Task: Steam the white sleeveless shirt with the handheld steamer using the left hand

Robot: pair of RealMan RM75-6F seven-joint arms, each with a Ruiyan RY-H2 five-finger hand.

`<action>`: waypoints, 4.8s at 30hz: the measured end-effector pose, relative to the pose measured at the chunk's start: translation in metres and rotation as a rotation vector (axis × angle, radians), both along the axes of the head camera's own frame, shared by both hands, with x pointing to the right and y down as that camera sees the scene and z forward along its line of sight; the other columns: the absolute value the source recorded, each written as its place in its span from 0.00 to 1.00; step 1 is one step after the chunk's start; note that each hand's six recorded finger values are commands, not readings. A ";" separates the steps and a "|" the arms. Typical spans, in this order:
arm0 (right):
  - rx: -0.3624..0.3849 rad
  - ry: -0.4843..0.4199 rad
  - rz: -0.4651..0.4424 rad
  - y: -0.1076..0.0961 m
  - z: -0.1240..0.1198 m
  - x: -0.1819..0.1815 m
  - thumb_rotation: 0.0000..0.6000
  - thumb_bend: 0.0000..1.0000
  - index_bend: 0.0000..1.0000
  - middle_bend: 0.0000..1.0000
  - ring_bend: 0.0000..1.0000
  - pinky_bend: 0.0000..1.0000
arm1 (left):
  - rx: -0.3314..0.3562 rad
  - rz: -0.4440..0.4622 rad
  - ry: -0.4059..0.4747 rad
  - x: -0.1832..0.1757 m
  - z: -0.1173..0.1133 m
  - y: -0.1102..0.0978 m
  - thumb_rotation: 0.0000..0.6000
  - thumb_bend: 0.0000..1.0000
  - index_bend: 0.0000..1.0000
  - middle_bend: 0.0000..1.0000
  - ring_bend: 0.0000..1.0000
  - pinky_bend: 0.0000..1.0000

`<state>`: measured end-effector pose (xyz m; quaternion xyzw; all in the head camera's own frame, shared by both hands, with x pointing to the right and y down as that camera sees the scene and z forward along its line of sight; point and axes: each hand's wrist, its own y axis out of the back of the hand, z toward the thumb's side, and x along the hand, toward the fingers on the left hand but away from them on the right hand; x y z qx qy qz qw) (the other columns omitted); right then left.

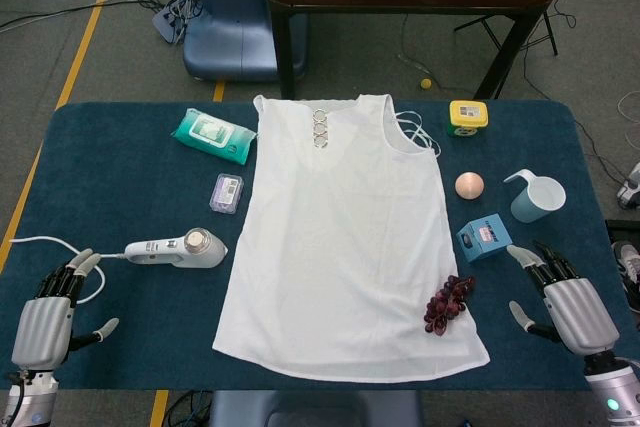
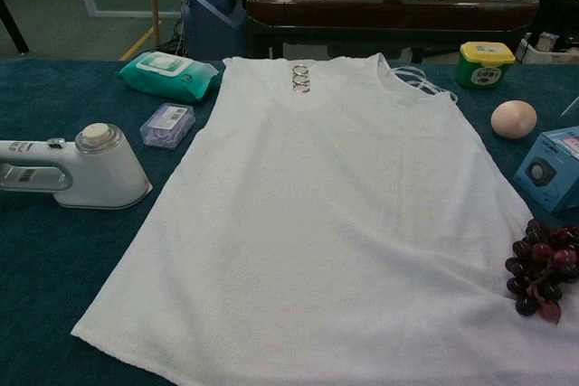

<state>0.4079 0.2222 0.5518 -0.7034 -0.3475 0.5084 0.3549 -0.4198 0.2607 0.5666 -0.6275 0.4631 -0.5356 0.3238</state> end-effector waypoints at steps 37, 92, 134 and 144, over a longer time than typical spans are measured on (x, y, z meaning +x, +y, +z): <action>0.156 0.078 -0.008 -0.044 -0.043 -0.002 1.00 0.38 0.01 0.18 0.06 0.14 | -0.088 0.117 -0.005 0.056 0.077 -0.070 1.00 0.00 0.06 0.12 0.11 0.14; 0.112 0.087 0.010 -0.040 -0.036 0.005 1.00 0.38 0.01 0.18 0.06 0.14 | -0.102 0.103 -0.113 0.050 0.155 -0.122 1.00 0.23 0.16 0.21 0.17 0.15; 0.093 0.089 0.021 -0.037 -0.033 0.007 1.00 0.38 0.01 0.18 0.06 0.14 | -0.084 0.271 -0.184 0.067 0.184 -0.143 1.00 0.23 0.71 0.56 0.47 0.39; 0.087 0.089 0.019 -0.036 -0.033 0.007 1.00 0.38 0.01 0.18 0.06 0.14 | -0.099 0.279 -0.154 0.063 0.183 -0.140 1.00 0.23 0.81 0.77 0.66 0.64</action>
